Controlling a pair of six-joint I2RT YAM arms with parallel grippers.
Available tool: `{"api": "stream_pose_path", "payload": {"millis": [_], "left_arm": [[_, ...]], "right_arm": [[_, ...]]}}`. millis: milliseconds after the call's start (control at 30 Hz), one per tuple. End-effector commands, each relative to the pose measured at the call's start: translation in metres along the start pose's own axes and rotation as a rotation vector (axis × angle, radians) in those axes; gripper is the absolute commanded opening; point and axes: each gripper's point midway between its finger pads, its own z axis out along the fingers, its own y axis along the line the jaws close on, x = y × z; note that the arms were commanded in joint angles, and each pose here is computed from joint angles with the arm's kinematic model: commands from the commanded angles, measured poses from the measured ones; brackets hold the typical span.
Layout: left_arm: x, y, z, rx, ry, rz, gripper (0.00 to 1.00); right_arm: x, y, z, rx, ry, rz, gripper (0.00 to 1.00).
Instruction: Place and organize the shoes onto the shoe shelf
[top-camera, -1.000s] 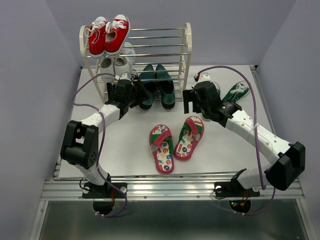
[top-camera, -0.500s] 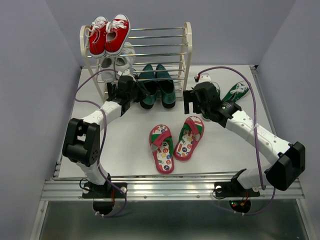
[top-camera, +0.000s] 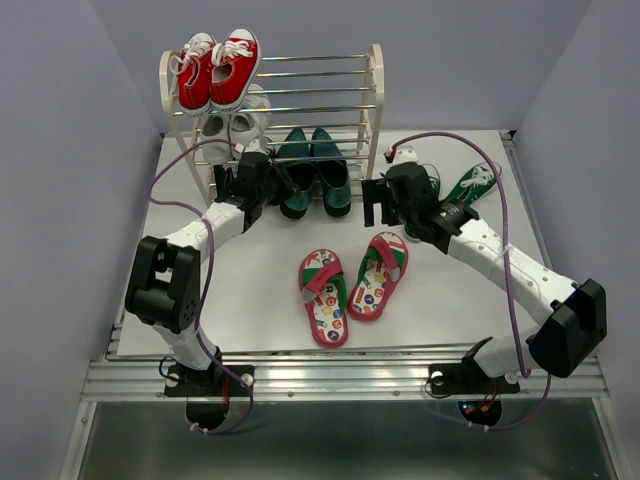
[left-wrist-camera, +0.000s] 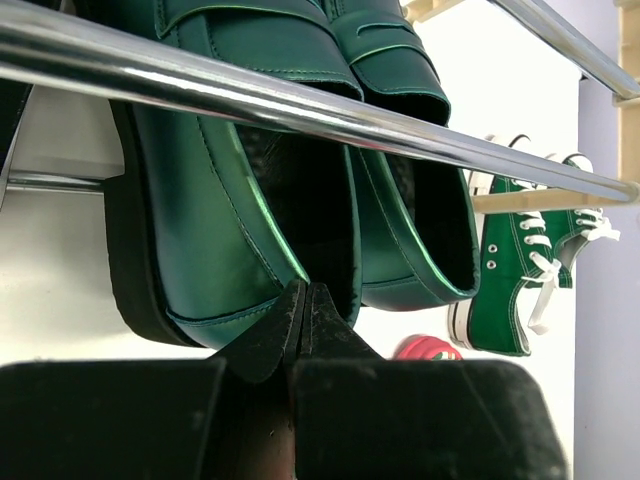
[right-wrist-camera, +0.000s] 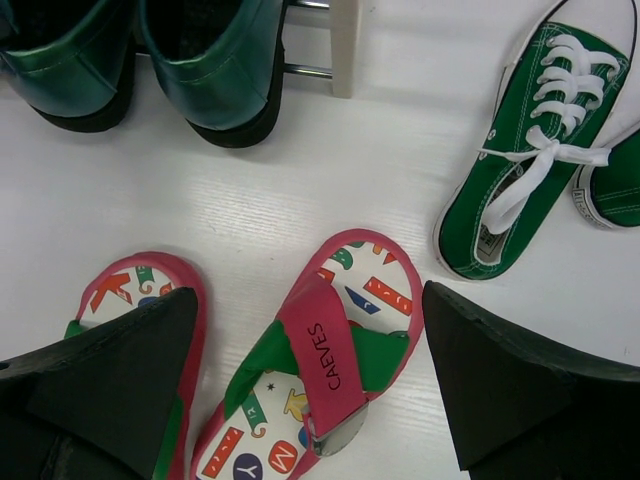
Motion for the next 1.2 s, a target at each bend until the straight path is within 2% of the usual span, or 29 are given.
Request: {"api": "stream_pose_path", "payload": {"millis": [0, 167, 300, 333, 400, 433, 500, 633, 700, 900, 933, 967, 1033, 1167], "left_arm": [[0.017, 0.033, 0.006, -0.127, 0.047, 0.008, 0.01], [0.021, 0.045, 0.005, -0.17, 0.045, 0.006, 0.01], [0.005, 0.032, -0.005, -0.144, 0.006, 0.027, 0.11], [0.0, 0.026, -0.008, -0.131, -0.005, 0.033, 0.2], [-0.018, 0.01, -0.018, -0.097, -0.045, 0.051, 0.26], [-0.022, 0.003, -0.022, -0.08, -0.056, 0.058, 0.34], [-0.036, -0.016, -0.034, -0.029, -0.082, 0.069, 0.41], [-0.045, -0.045, -0.052, 0.049, -0.086, 0.114, 0.65], [-0.044, -0.057, -0.063, 0.068, -0.091, 0.129, 0.7], [-0.021, -0.071, -0.094, 0.114, -0.086, 0.144, 0.86], [-0.007, -0.07, -0.098, 0.11, -0.053, 0.154, 0.95], [0.005, -0.062, -0.1, 0.09, -0.038, 0.146, 0.99], [0.023, -0.066, -0.116, 0.108, -0.015, 0.164, 0.99], [0.063, -0.05, -0.149, 0.098, 0.032, 0.137, 0.99]], "right_arm": [[-0.04, 0.01, -0.007, -0.046, -0.111, 0.045, 1.0], [-0.035, 0.01, -0.007, -0.05, -0.103, 0.047, 1.0], [-0.034, 0.011, -0.01, -0.066, -0.103, 0.044, 1.0], [-0.034, 0.012, -0.011, -0.071, -0.104, 0.045, 1.0], [-0.033, 0.014, -0.013, -0.087, -0.101, 0.044, 1.0], [-0.033, 0.014, -0.015, -0.094, -0.102, 0.048, 1.0], [-0.032, 0.014, -0.017, -0.1, -0.103, 0.05, 1.0], [-0.031, 0.013, -0.022, -0.104, -0.108, 0.052, 1.0], [-0.03, 0.011, -0.025, -0.104, -0.111, 0.056, 1.0], [-0.018, -0.01, -0.04, -0.037, -0.129, 0.114, 1.0], [-0.016, -0.013, -0.042, -0.027, -0.131, 0.136, 1.0], [-0.006, -0.019, -0.042, -0.002, -0.114, 0.14, 1.0], [-0.001, -0.024, -0.05, 0.003, -0.114, 0.163, 1.0], [0.023, -0.036, -0.056, 0.033, -0.081, 0.179, 1.0]]}}
